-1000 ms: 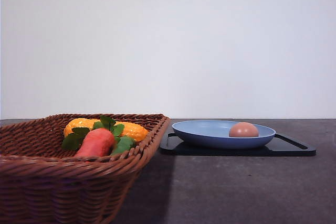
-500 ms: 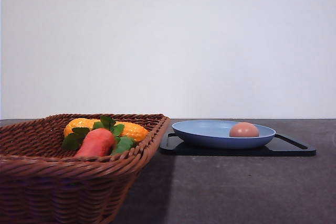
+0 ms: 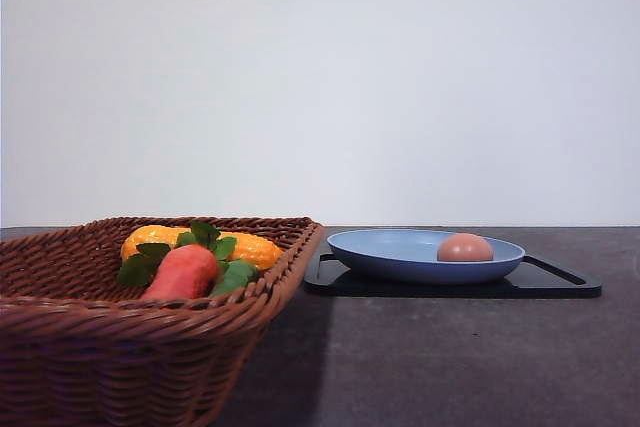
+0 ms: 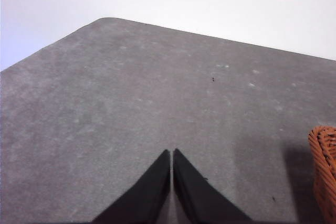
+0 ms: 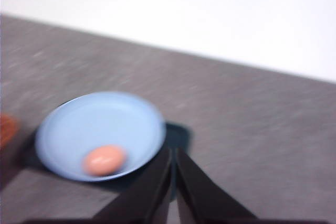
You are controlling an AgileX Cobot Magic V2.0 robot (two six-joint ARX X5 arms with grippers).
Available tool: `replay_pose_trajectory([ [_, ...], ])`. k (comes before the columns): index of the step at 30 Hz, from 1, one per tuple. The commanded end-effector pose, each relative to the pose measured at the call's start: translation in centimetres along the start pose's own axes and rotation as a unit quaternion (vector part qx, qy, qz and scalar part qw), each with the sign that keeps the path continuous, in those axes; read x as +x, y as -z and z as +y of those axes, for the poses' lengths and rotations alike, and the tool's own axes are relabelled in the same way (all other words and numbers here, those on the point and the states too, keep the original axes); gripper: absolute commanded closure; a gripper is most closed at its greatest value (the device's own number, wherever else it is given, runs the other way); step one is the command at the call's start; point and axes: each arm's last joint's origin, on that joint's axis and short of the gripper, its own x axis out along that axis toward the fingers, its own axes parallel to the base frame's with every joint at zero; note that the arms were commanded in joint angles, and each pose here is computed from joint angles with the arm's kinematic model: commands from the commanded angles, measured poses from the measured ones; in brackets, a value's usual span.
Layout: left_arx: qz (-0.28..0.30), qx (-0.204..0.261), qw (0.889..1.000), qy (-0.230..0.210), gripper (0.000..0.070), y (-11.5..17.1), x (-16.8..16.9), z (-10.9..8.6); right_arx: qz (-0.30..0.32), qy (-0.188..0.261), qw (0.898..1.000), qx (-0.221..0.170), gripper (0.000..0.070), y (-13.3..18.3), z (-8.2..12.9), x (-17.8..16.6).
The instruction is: Transfer egg from basket to plate and serve
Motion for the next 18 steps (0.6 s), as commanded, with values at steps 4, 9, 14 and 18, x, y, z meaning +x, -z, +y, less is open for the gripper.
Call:
replay_pose_trajectory([
  [4, 0.017, 0.001, 1.0, -0.004, 0.07, 0.9, 0.2, 0.1, -0.004, -0.006, 1.0, -0.012, 0.07, 2.3, -1.1, 0.6],
  [9, 0.017, 0.001, 1.0, -0.004, 0.07, 0.9, 0.2, 0.1, -0.019, -0.012, 1.0, 0.003, 0.07, 5.3, -2.0, 1.2],
  [14, 0.017, 0.001, 1.0, -0.004, 0.07, 0.9, 0.2, 0.1, -0.022, -0.008, 1.0, 0.009, 0.07, 8.3, -2.2, 1.8],
  [18, 0.017, 0.001, 1.0, -0.004, 0.07, 0.9, 0.2, 0.1, -0.021, -0.011, 1.0, 0.011, 0.07, 10.1, -2.1, 2.2],
])
